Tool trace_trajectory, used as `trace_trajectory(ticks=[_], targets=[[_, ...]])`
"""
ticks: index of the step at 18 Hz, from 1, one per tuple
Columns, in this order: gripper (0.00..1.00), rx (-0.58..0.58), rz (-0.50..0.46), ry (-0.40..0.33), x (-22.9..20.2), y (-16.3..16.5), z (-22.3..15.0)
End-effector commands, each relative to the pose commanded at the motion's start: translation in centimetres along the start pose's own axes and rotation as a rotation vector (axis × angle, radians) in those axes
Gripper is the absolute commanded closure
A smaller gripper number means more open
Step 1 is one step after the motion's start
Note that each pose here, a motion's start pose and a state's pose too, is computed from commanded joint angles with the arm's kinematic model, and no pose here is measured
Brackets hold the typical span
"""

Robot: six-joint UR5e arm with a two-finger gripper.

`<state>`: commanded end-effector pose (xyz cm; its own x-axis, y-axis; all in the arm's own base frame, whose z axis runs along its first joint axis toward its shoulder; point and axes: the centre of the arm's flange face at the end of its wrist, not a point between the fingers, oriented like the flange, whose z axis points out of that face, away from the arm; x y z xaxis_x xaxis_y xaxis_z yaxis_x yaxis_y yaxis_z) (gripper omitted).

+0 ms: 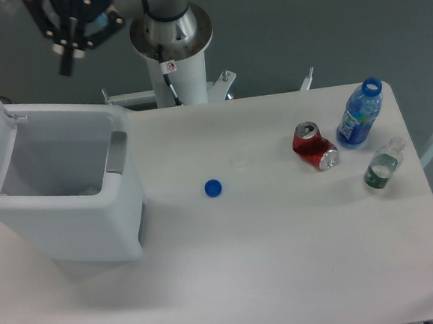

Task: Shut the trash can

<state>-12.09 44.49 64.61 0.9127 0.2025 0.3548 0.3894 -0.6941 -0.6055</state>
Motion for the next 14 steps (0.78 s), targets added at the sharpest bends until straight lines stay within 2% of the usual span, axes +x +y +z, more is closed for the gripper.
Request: trace_trajectory(ticks=[14], targets=[[0.99, -0.002, 0.160, 0.119, 7.5, -2.9, 2.6]])
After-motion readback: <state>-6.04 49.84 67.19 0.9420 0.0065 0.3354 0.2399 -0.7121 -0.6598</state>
